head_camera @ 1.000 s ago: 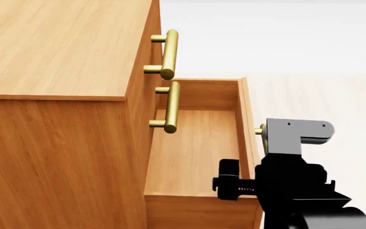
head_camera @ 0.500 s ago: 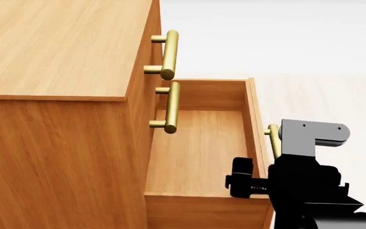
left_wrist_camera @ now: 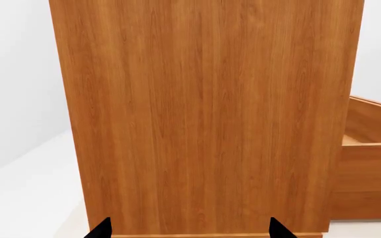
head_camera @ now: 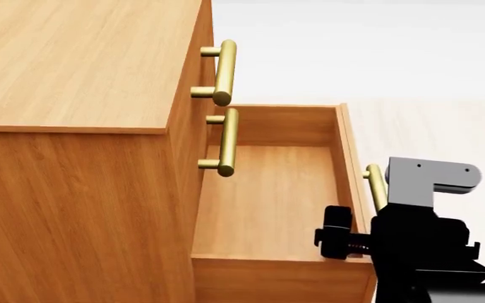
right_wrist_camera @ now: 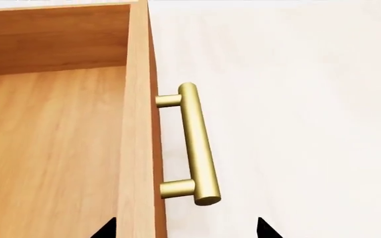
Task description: Put the bowl in the bottom drawer of the cabinet and close it.
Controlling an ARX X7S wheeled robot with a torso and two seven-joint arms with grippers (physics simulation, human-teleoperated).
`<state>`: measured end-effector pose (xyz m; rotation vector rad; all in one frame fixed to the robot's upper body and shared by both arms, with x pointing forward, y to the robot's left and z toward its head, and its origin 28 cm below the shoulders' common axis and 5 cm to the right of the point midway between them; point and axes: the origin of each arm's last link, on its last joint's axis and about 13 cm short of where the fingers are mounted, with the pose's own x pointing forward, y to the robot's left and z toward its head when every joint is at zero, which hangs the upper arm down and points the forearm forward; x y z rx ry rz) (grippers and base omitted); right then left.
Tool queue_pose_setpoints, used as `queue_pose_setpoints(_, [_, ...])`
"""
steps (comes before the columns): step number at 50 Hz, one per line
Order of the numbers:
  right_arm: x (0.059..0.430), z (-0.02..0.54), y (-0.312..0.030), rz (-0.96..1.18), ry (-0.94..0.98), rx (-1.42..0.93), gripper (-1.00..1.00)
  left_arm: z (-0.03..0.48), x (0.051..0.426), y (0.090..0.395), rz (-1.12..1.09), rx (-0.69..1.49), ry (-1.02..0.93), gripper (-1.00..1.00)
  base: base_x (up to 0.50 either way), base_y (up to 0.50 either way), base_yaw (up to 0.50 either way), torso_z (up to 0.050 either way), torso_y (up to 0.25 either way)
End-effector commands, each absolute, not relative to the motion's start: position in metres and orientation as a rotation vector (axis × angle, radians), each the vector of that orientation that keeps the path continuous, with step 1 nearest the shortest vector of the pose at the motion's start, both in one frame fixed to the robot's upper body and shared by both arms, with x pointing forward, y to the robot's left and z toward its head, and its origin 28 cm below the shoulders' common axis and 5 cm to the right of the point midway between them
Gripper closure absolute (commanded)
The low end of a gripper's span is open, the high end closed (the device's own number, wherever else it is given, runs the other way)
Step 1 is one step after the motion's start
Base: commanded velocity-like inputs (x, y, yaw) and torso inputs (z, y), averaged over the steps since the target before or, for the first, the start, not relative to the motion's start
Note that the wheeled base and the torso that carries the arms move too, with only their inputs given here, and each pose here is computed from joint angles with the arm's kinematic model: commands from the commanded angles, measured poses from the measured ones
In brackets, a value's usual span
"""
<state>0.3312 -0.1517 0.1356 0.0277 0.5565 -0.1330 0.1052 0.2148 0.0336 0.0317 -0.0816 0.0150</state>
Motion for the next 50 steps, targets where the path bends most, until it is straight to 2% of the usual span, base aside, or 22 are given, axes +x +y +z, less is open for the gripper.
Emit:
queue_pose_setpoints(1, [0.327,0.116,-0.165,-0.245,0.623,-0.059,-1.0,0.034,0.105,0.215,0.015,0.032,-0.082,-1.0,0.0,0.0,0.0,0.0,0.0])
queue_pose_setpoints(26, [0.325,0.118,-0.162,-0.227,0.603,-0.053,-1.0,0.034,0.105,0.215,0.015,0.03,-0.082,-1.0,0.0,0.0,0.0,-0.002,0.0])
queue_pose_setpoints(28, [0.323,0.122,-0.161,-0.152,0.49,-0.059,-1.0,0.034,0.105,0.215,0.016,0.029,-0.082,-1.0,0.0,0.0,0.0,0.0,0.0])
queue_pose_setpoints(31, [0.318,0.127,-0.159,-0.066,0.431,0.057,-1.0,0.035,0.105,0.215,0.015,0.03,-0.082,-1.0,0.0,0.0,0.0,0.0,0.0])
queue_pose_setpoints(34, [0.314,0.132,-0.159,-0.023,0.394,0.061,-1.0,0.034,0.105,0.215,0.015,0.03,-0.083,-1.0,0.0,0.0,0.0,0.0,0.0])
queue_pose_setpoints(50, [0.305,0.154,-0.163,-0.071,0.265,0.019,-1.0,0.033,0.105,0.215,0.015,0.029,-0.083,-1.0,0.0,0.0,0.0,0.0,0.0])
